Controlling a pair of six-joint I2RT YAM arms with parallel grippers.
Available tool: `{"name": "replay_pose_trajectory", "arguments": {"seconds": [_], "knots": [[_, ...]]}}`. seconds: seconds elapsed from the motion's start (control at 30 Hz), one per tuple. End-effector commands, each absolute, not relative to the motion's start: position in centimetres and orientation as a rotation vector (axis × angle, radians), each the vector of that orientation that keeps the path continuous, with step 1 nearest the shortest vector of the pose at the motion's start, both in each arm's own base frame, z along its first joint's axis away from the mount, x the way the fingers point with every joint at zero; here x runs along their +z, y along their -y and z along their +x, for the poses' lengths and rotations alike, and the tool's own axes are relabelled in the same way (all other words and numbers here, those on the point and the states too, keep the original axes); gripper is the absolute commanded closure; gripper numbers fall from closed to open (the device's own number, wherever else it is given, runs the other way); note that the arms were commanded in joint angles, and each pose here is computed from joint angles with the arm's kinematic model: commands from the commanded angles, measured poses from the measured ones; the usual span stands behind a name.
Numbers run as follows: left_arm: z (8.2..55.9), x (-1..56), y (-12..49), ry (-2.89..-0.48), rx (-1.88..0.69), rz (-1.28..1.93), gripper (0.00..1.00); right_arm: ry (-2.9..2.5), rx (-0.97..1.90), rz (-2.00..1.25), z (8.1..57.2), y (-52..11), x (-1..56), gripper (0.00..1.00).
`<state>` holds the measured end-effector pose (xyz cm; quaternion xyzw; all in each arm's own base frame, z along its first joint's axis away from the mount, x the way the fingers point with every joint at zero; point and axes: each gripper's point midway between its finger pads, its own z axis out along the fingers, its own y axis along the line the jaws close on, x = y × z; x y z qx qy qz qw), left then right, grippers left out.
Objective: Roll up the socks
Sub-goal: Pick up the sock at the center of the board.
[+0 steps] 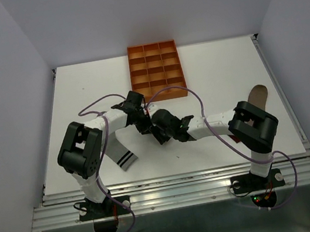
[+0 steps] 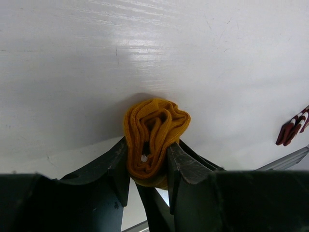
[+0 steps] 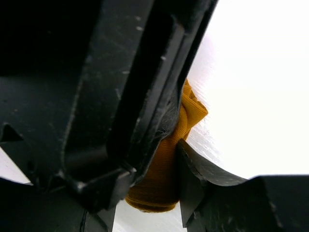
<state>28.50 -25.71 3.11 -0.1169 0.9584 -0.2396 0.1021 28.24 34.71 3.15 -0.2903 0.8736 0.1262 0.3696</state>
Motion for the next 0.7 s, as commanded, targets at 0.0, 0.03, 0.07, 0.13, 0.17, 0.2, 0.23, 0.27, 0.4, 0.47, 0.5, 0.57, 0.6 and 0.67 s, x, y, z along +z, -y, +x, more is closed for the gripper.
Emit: {"name": "replay_pose_trajectory", "arguments": {"seconds": [0.0,0.03,0.07,0.13,0.17,0.2,0.23,0.27,0.4,0.47,0.5,0.57,0.6,0.67], "knots": [[24.2,0.3,23.9,-2.987,-0.548,-0.309,0.83,-2.307,0.328,-0.568,29.3,-34.3,1.5,0.99],[24.4,0.5,24.0,-2.977,-0.555,-0.313,0.77,-2.316,0.326,-0.559,29.1,-34.1,1.3,0.99],[25.0,1.1,24.2,-2.952,-0.564,-0.307,0.68,-2.331,0.324,-0.566,28.6,-33.6,1.0,0.99],[25.4,1.6,24.2,-2.936,-0.559,-0.306,0.67,-2.348,0.32,-0.555,28.1,-33.1,0.6,0.99],[25.6,1.8,24.1,-2.927,-0.547,-0.31,0.66,-2.363,0.314,-0.557,27.7,-32.6,0.1,0.99],[25.9,2.0,24.2,-2.918,-0.545,-0.308,0.66,-2.374,0.314,-0.557,27.5,-32.5,-0.2,0.99],[25.8,1.9,24.2,-2.923,-0.545,-0.306,0.66,-2.382,0.329,-0.556,27.2,-32.5,-0.3,0.99],[25.7,1.8,24.2,-2.928,-0.542,-0.305,0.68,-2.386,0.332,-0.559,27.0,-32.5,-0.4,0.99],[25.4,1.1,23.9,-2.949,-0.525,-0.31,0.83,-2.386,0.314,-0.544,27.2,-32.3,-0.4,0.91],[25.4,1.1,23.9,-2.947,-0.519,-0.311,0.84,-2.379,0.307,-0.547,27.4,-32.3,-0.1,0.89],[25.4,1.1,23.9,-2.945,-0.52,-0.31,0.84,-2.376,0.309,-0.543,27.6,-32.5,0.1,0.97],[25.4,1.1,23.7,-2.944,-0.511,-0.307,0.84,-2.364,0.332,-0.563,27.6,-32.9,0.7,0.99],[25.5,1.2,23.8,-2.942,-0.512,-0.309,0.84,-2.362,0.335,-0.563,27.6,-33.0,0.8,0.99],[25.6,1.3,23.9,-2.935,-0.52,-0.309,0.84,-2.388,0.288,-0.553,27.5,-32.3,0.5,0.99]]}}
